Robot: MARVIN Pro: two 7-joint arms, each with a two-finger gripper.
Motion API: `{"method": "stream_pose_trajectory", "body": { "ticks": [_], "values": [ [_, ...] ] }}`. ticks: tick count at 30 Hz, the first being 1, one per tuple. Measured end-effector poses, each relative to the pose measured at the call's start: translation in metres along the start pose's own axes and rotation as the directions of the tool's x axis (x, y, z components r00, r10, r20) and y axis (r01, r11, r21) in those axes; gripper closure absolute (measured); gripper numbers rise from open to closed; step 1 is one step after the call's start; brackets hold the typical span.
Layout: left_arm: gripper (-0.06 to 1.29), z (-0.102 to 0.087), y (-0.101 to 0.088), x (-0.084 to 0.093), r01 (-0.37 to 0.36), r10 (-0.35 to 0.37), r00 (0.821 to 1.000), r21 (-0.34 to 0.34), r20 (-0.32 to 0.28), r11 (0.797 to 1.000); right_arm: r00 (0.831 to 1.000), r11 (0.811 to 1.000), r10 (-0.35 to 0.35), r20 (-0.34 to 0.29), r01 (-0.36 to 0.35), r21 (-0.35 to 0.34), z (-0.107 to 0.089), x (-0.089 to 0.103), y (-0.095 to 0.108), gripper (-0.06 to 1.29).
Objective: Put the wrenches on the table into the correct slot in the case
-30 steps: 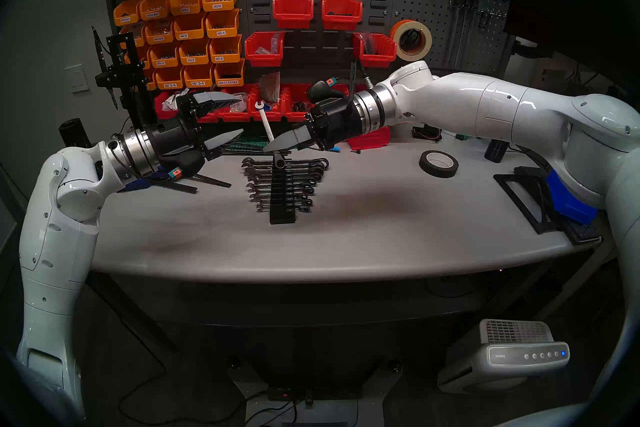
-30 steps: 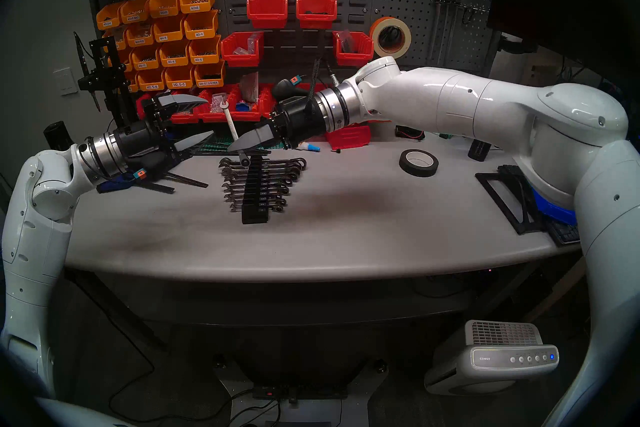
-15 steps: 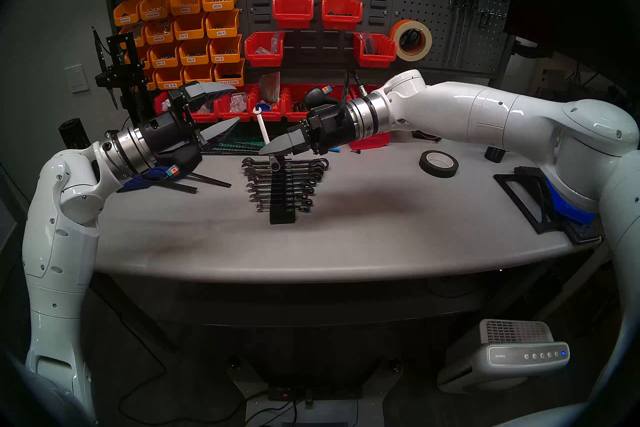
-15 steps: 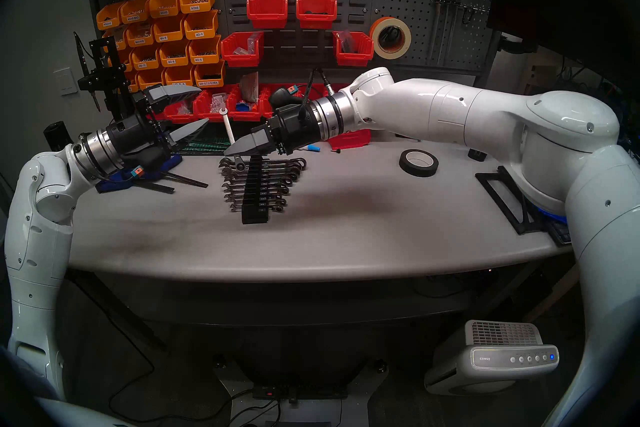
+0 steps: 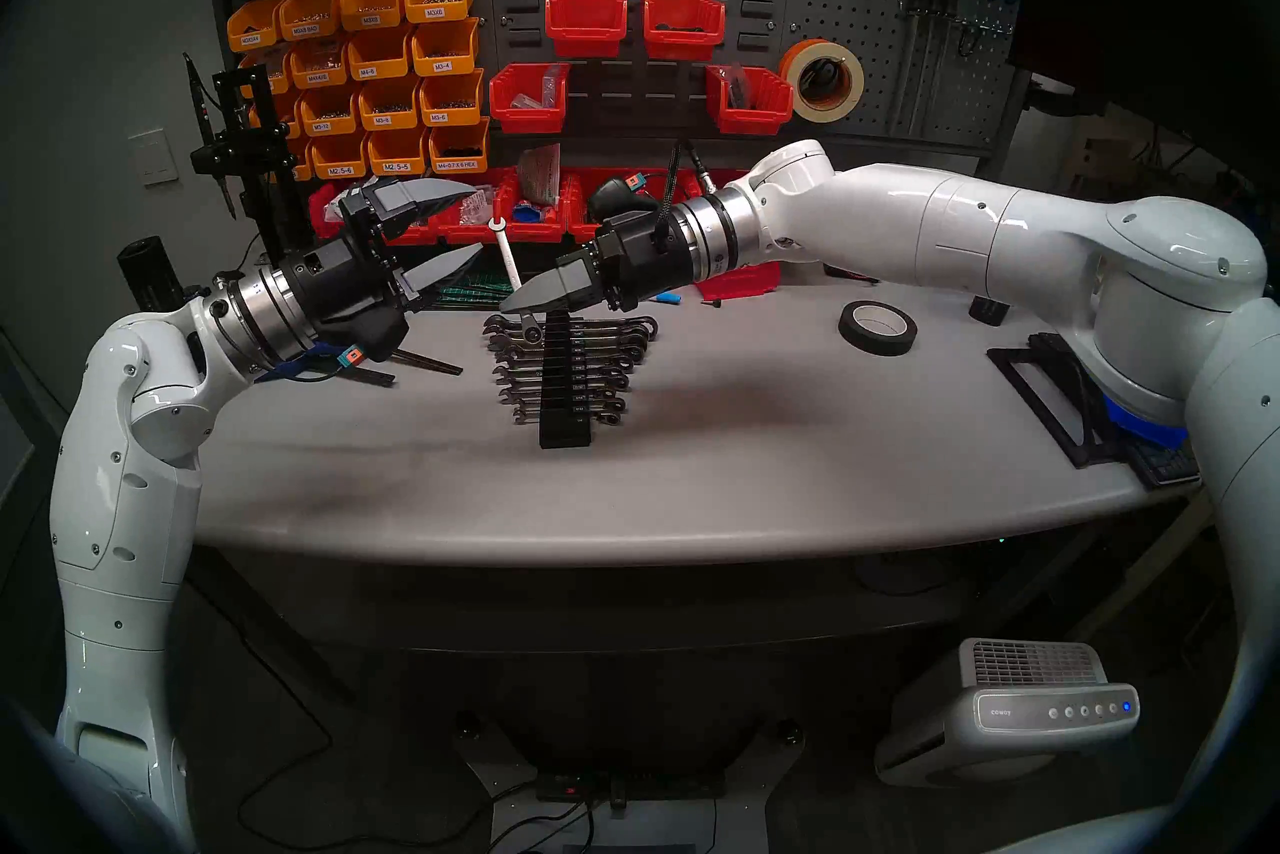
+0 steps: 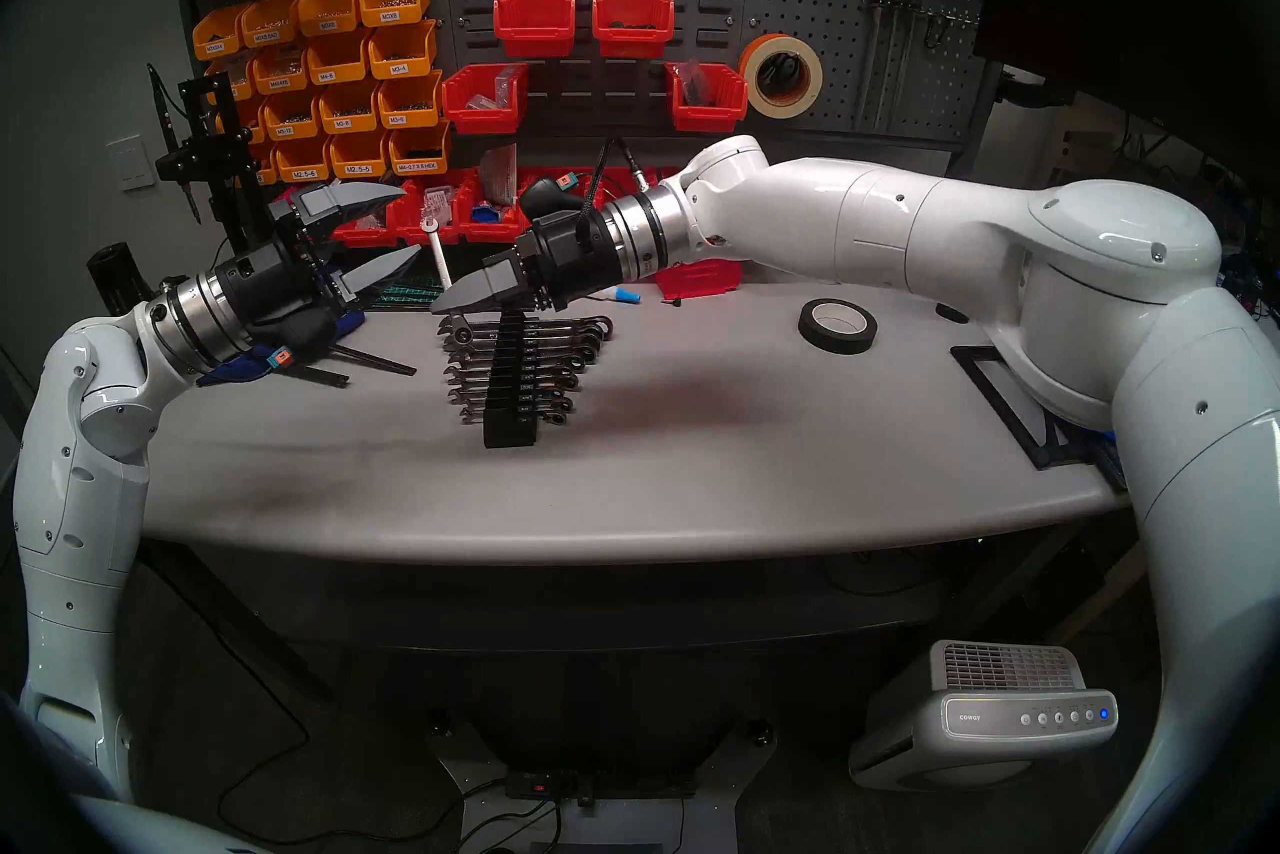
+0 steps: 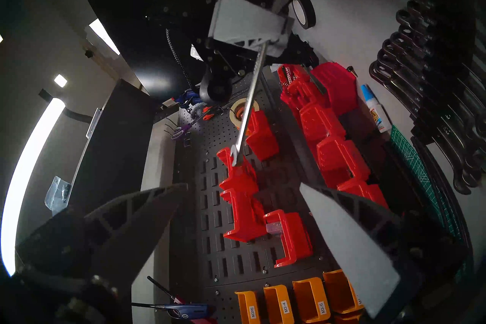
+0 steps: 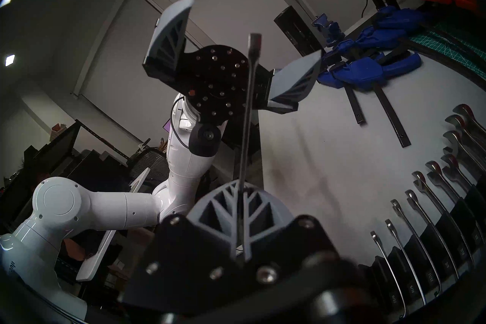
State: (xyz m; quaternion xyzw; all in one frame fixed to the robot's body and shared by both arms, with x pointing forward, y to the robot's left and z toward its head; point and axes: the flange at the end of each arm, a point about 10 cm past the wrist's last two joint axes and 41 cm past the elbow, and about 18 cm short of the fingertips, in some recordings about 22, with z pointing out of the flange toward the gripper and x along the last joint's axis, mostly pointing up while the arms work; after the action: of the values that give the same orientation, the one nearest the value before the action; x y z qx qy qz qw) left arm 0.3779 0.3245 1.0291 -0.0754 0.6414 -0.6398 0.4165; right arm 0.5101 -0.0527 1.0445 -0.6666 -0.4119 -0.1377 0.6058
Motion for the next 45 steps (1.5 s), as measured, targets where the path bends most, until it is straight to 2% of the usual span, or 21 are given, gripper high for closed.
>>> {"method": "stream_pose_trajectory", "body": {
  "ticks": [7, 8, 9, 18, 22, 31, 34, 45],
  "values": [
    [0.09, -0.002, -0.006, 0.005, -0.007, 0.007, 1.000, 0.020, -0.014, 1.000, 1.000, 1.000, 0.011, -0.002, -0.011, -0.004, 0.005, -0.002, 0.007, 1.26],
    [0.21, -0.003, -0.007, 0.007, -0.006, 0.006, 1.000, 0.023, -0.019, 1.000, 1.000, 1.000, 0.013, -0.002, -0.013, -0.004, 0.006, -0.002, 0.008, 1.26],
    [0.26, -0.003, -0.008, 0.009, -0.004, 0.004, 1.000, 0.024, -0.022, 1.000, 1.000, 1.000, 0.013, -0.001, -0.013, -0.004, 0.007, -0.002, 0.009, 1.26],
    [0.26, -0.007, -0.003, 0.018, 0.012, -0.011, 0.999, 0.011, -0.040, 1.000, 1.000, 1.000, 0.012, 0.004, -0.012, 0.004, 0.016, -0.001, 0.012, 1.26],
    [0.13, -0.008, -0.002, 0.020, 0.014, -0.014, 0.999, 0.008, -0.045, 1.000, 1.000, 1.000, 0.014, 0.009, -0.014, 0.006, 0.020, 0.000, 0.012, 1.26],
    [0.13, -0.007, -0.002, 0.020, 0.008, -0.008, 0.998, 0.007, -0.058, 1.000, 0.999, 1.000, 0.029, 0.024, -0.029, 0.004, 0.028, -0.002, 0.014, 1.26],
    [0.29, -0.007, -0.002, 0.020, 0.007, -0.007, 0.998, 0.005, -0.063, 1.000, 0.999, 0.999, 0.033, 0.027, -0.033, 0.003, 0.030, -0.003, 0.015, 1.26],
    [0.29, -0.009, 0.004, 0.021, 0.012, -0.012, 0.998, -0.007, -0.070, 1.000, 0.999, 0.999, 0.036, 0.022, -0.036, -0.006, 0.035, 0.002, 0.017, 1.26]
  ]
}}
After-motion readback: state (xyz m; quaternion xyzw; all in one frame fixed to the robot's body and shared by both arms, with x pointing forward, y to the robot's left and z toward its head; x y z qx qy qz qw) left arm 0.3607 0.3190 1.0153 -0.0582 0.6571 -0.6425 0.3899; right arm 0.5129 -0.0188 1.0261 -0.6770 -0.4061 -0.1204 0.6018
